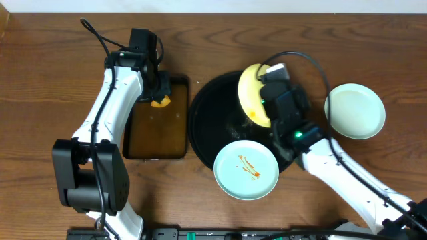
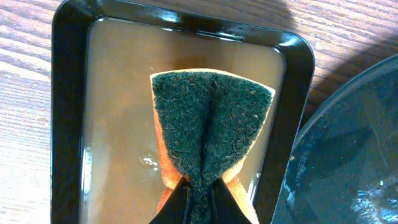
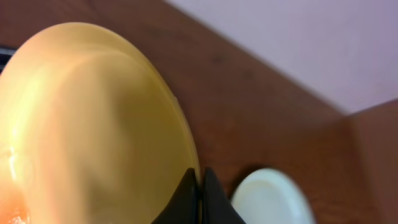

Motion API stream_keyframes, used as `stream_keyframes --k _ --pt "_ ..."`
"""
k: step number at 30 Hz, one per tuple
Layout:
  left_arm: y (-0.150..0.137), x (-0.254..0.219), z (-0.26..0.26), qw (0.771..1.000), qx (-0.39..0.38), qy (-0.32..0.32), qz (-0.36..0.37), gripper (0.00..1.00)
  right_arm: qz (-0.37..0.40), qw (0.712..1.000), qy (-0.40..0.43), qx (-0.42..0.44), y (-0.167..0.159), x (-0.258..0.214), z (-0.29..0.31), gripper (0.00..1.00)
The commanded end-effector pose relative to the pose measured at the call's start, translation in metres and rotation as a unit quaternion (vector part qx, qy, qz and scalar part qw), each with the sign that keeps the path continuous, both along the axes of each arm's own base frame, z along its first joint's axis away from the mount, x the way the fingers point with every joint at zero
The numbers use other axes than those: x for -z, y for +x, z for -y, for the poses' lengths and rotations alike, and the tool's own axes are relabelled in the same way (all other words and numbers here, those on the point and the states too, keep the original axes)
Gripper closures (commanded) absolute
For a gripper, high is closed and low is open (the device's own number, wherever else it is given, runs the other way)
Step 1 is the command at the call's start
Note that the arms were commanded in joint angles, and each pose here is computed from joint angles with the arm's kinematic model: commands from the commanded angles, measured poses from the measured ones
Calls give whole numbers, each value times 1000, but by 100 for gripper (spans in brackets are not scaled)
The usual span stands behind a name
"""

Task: Clean dirty plates on tray and stack at the side
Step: 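Lift the yellow plate with the right gripper onto the mint plate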

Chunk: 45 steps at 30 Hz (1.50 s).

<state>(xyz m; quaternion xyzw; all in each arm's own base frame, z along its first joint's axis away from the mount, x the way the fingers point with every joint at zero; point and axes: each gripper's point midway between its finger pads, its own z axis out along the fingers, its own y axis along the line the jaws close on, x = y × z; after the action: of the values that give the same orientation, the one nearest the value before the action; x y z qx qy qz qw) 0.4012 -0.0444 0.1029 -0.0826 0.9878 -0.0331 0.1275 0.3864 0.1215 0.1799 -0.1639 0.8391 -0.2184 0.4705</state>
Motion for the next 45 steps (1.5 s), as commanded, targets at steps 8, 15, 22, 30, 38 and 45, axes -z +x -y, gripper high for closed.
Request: stream_keyframes --k 8,15,22,30,38,45 --pt "-1 5 -1 1000 5 3 -6 93 77 991 -105 23 -5 -56 -5 99" --pt "-2 5 -1 1000 5 3 -6 93 81 993 -38 78 -3 -47 15 99" --pt "-2 5 -1 1000 5 3 -8 93 -17 973 174 150 12 12 81 99" --pt "-3 5 -1 1000 4 3 -9 92 -11 920 263 290 7 26 199 99" --pt "-2 5 -1 1000 3 3 -8 93 -7 868 281 410 -26 48 294 99" --pt "-2 5 -1 1000 3 3 -8 93 -27 867 330 373 -15 60 288 58"
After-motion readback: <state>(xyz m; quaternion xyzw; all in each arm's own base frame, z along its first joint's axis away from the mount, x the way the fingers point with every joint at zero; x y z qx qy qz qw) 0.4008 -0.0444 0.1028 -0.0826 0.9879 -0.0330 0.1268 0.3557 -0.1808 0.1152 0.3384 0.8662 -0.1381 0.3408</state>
